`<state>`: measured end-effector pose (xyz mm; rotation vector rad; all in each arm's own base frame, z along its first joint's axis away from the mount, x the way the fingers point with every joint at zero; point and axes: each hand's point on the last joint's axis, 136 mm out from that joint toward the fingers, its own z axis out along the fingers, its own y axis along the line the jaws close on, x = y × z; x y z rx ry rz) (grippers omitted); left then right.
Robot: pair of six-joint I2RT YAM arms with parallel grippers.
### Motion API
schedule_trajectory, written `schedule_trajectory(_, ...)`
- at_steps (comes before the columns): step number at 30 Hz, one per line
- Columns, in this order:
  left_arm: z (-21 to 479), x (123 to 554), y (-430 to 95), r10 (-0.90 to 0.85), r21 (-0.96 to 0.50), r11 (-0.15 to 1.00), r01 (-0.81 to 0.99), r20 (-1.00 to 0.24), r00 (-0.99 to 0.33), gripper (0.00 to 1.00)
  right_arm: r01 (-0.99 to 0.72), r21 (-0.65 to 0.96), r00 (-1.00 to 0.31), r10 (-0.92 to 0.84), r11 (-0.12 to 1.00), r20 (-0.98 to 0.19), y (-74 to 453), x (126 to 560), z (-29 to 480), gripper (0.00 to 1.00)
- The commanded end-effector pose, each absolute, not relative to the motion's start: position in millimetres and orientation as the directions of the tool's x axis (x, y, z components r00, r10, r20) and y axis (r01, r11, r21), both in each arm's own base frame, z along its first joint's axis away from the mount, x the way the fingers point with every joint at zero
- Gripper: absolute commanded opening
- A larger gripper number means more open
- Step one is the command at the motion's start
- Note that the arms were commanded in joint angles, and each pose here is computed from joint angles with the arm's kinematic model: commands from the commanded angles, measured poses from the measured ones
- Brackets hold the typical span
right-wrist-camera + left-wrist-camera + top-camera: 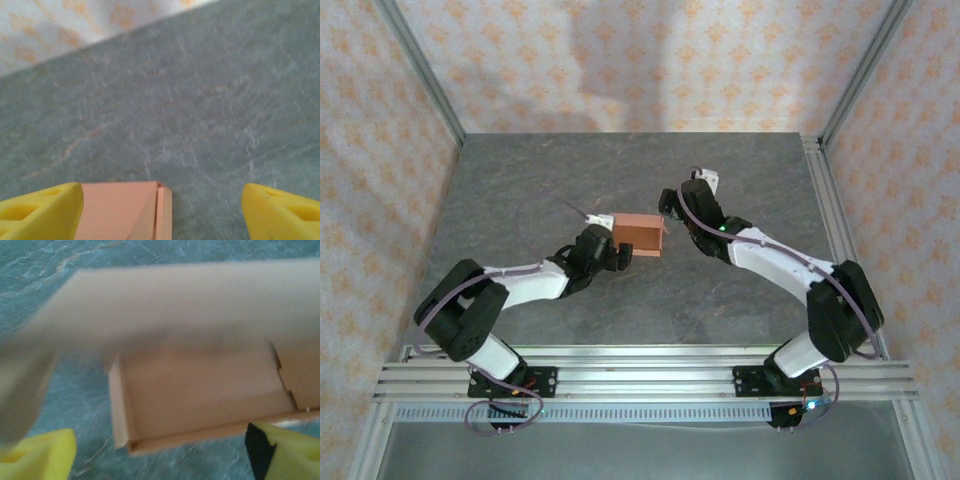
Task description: Fold the paper box
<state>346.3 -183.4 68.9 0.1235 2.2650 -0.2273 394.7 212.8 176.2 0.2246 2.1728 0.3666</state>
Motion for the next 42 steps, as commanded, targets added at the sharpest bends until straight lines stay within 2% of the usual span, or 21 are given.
schedule_trajectory(1,79.9,330.9,-179.9,-0.003,-0.152,0.972,0.181,-0.774,-0.633,1.0,0.001,0.391,-0.66,0.294,0.92,-0.691,233.0,394.6,168.9,0.83)
schedule_trajectory(6,101.5,304.1,-169.0,-0.011,-0.183,0.959,0.215,-0.784,-0.621,1.0,-0.032,0.434,-0.725,0.279,0.9,-0.63,252.3,390.1,146.9,0.84)
schedule_trajectory(10,137.2,293.0,-158.6,-0.042,-0.216,0.955,0.205,-0.781,-0.623,1.0,-0.013,0.415,-0.768,0.257,0.91,-0.586,251.9,383.4,118.2,0.85)
schedule_trajectory(13,161.3,297.3,-144.1,-0.093,-0.237,0.964,0.123,-0.73,-0.677,1.0,-0.015,0.408,-0.8,0.234,0.913,-0.552,253.6,376.9,101.2,0.85)
schedule_trajectory(16,166.8,307.3,-135.3,-0.198,-0.322,0.946,0.026,-0.643,-0.74,1.0,-0.012,0.394,-0.816,0.219,0.919,-0.536,252.1,373.1,89.3,0.85)
schedule_trajectory(19,158.2,323.2,-134.4,-0.283,-0.403,0.914,-0.049,-0.546,-0.788,1.0,-0.01,0.374,-0.828,0.202,0.927,-0.523,250.3,370.4,80.1,0.8)
schedule_trajectory(22,142.7,338.4,-145.1,-0.272,-0.413,0.909,-0.055,-0.488,-0.829,1.0,-0.007,0.364,-0.832,0.197,0.931,-0.519,249.0,369.8,74.3,0.74)
schedule_trajectory(26,118.4,357.9,-165.9,-0.244,-0.443,0.895,-0.048,-0.399,-0.884,0.94,-0.005,0.349,-0.845,0.182,0.937,-0.503,249.3,370.7,62.2,0.65)
schedule_trajectory(30,96.1,372.7,-174.2,-0.219,-0.429,0.902,-0.051,-0.352,-0.91,0.82,-0.006,0.339,-0.854,0.171,0.941,-0.491,251.0,372.4,53.5,0.58)
schedule_trajectory(36,63.7,376.5,-176.4,-0.189,-0.397,0.916,-0.058,-0.298,-0.936,0.58,-0.013,0.338,-0.863,0.161,0.941,-0.479,248.7,373.6,49.8,0.39)
schedule_trajectory(40,55.3,379.0,-177.3,-0.185,-0.399,0.915,-0.053,-0.3,-0.936,0.39,-0.04,0.371,-0.86,0.157,0.928,-0.485,254.1,374.8,57.1,0.38)
schedule_trajectory(42,50.6,379.6,-178.1,-0.186,-0.406,0.912,-0.057,-0.286,-0.94,0.33,-0.046,0.386,-0.856,0.163,0.921,-0.491,254.7,376.6,60.8,0.38)
